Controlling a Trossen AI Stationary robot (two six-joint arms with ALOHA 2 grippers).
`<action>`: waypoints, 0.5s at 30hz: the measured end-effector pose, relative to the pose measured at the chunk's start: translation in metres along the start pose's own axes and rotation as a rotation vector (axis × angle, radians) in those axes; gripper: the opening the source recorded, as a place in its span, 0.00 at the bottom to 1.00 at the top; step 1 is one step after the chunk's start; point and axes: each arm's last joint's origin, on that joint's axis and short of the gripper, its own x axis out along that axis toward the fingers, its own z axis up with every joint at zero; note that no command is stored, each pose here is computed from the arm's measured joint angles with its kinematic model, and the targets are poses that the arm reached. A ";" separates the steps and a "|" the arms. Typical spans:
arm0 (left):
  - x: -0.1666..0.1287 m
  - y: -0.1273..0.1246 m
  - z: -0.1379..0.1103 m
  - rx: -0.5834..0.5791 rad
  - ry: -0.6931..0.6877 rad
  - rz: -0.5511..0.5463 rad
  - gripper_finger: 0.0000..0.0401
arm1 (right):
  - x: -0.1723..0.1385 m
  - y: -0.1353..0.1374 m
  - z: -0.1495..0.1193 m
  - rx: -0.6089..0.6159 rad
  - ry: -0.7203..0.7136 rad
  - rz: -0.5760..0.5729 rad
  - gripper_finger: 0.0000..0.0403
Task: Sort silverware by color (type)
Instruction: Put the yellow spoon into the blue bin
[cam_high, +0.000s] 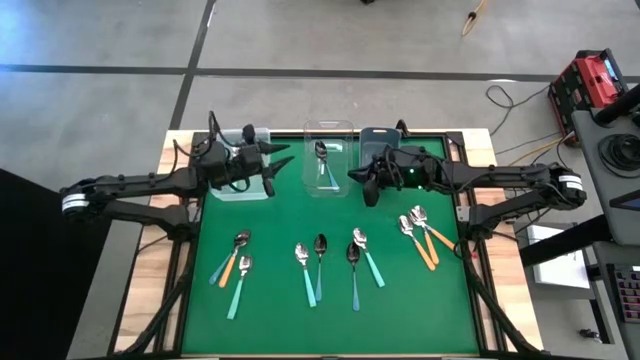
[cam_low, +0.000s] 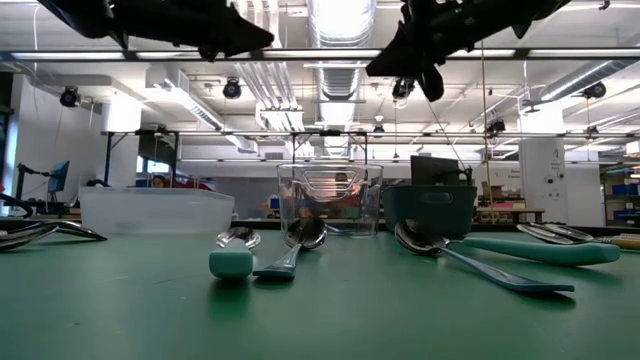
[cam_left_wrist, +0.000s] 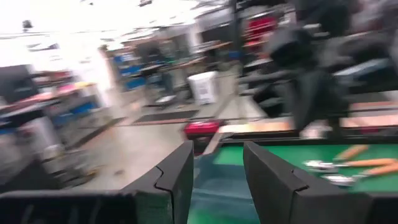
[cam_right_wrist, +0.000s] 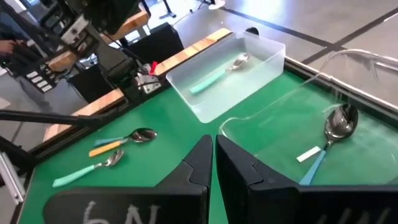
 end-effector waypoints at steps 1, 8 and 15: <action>-0.002 0.002 0.001 0.010 0.013 0.042 0.31 | 0.001 0.000 0.000 0.000 0.014 -0.006 0.03; -0.009 0.007 0.007 0.017 0.008 0.147 0.31 | 0.018 0.005 0.004 -0.009 0.217 -0.035 0.03; -0.009 0.008 0.006 0.025 0.013 0.148 0.31 | 0.038 0.004 -0.013 -0.006 0.644 -0.211 0.03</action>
